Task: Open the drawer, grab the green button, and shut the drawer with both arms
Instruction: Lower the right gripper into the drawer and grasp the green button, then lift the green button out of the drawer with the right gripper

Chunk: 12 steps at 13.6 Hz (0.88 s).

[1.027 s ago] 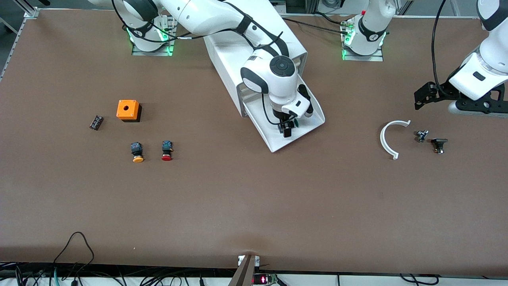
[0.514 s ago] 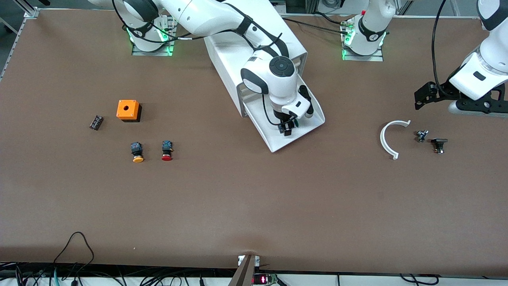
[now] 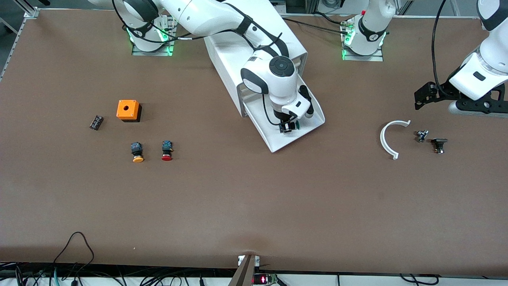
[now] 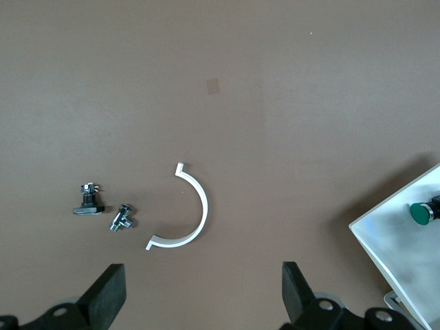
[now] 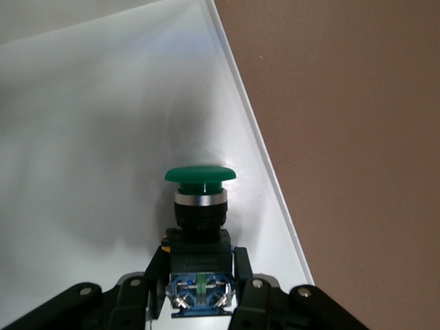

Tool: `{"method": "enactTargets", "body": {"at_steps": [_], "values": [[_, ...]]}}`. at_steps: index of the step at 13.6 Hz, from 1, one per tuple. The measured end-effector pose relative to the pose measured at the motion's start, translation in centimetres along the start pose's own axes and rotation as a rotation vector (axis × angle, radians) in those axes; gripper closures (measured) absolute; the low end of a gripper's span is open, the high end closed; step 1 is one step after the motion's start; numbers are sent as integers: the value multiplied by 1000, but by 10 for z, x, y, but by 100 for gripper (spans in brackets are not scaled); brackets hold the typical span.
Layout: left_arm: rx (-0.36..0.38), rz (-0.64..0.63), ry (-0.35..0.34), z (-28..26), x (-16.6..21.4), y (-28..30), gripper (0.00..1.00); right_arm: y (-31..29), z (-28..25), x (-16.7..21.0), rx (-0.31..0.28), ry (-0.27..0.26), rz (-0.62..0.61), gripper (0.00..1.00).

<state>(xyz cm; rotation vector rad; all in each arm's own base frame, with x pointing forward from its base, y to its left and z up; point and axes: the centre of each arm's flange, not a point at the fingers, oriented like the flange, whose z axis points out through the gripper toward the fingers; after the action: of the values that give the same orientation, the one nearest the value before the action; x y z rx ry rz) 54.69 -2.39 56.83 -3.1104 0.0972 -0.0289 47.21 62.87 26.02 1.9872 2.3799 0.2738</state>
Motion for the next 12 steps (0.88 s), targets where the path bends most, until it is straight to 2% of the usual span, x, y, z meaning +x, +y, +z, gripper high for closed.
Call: {"method": "enactTargets", "body": {"at_steps": [3,6,9,12], "values": [[0,0,0,0,0,0,0,-1,-3,4,-6,7,-4,58],[0,0,0,0,0,0,0,3,-30,15,-38,39,35,58],[0,0,0,0,0,0,0,19,-83,11,-92,74,185,58],[0,0,0,0,0,0,0,53,-132,-30,-146,77,393,58]]}}
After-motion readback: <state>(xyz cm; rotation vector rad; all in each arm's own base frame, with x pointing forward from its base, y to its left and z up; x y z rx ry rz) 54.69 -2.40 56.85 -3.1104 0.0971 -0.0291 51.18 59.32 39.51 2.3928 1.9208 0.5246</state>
